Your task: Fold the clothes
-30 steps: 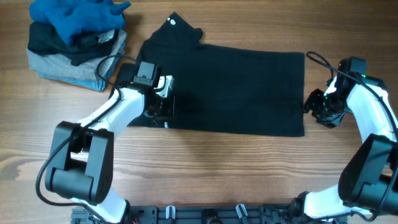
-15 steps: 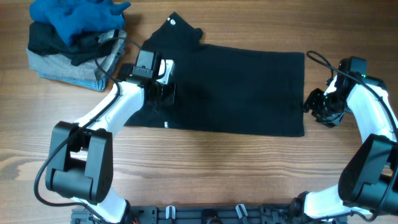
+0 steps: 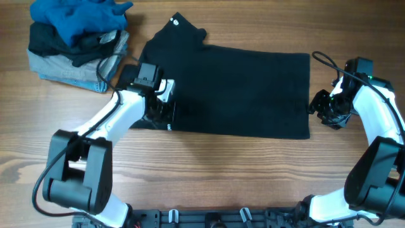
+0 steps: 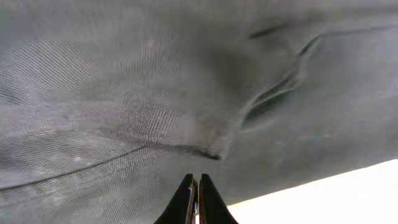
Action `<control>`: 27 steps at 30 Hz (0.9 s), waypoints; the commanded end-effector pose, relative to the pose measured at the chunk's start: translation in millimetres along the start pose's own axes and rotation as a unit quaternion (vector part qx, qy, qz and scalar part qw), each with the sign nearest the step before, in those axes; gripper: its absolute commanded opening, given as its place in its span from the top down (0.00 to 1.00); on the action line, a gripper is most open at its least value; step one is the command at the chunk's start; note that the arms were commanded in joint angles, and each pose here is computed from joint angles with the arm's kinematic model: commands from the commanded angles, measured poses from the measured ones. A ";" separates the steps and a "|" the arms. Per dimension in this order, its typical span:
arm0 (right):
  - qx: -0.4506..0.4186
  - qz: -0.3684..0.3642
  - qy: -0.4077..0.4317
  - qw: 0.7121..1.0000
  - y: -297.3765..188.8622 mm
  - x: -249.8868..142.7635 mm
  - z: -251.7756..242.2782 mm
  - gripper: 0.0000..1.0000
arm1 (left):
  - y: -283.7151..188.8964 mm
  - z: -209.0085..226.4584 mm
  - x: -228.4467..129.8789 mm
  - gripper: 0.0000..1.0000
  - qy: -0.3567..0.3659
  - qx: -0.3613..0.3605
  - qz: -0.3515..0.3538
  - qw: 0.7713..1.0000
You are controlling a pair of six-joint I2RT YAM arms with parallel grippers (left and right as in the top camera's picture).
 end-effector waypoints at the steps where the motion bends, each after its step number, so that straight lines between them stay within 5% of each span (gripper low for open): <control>1: 0.006 -0.021 0.002 1.000 -10.4 6.2 2.0 0.43 | 18.9 5.5 -9.1 0.94 0.001 -0.003 0.015 1.000; 6: 0.007 -0.026 0.002 1.000 -10.5 7.9 2.1 0.43 | 20.8 -4.1 29.5 0.91 0.023 -0.024 -0.087 0.996; 12: 0.006 -0.028 0.002 1.000 -10.5 8.5 2.1 0.43 | -61.2 -30.6 115.4 0.83 0.026 -0.036 -0.237 0.970; 15: 0.006 -0.026 0.001 1.000 -10.5 8.1 2.1 0.43 | -71.3 -32.4 111.9 0.77 0.024 -0.027 -0.215 0.976; 18: 0.006 -0.017 0.002 1.000 -10.4 4.7 2.0 0.43 | -55.8 -5.4 65.8 0.83 -0.009 0.042 -0.089 0.995; 21: 0.006 -0.017 0.003 1.000 -10.4 4.5 2.0 0.43 | -30.2 12.0 30.8 0.66 -0.024 0.061 -0.019 0.998; 23: 0.006 -0.017 0.003 1.000 -10.4 4.8 2.0 0.43 | -13.9 21.7 24.0 0.65 -0.028 0.061 -0.021 0.998; 27: 0.006 -0.017 0.003 1.000 -10.4 4.7 2.0 0.43 | 10.4 33.4 13.4 0.89 -0.041 0.061 -0.020 0.997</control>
Point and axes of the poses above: each gripper's point midway between its finger pads, its own y axis out along the fingers, its own z axis along the line the jaws close on, x = y × z, the point moved 6 cm from there along -y, back along the fingers, and after that the axes turned 14 degrees about -y, right-handed, at the moved point
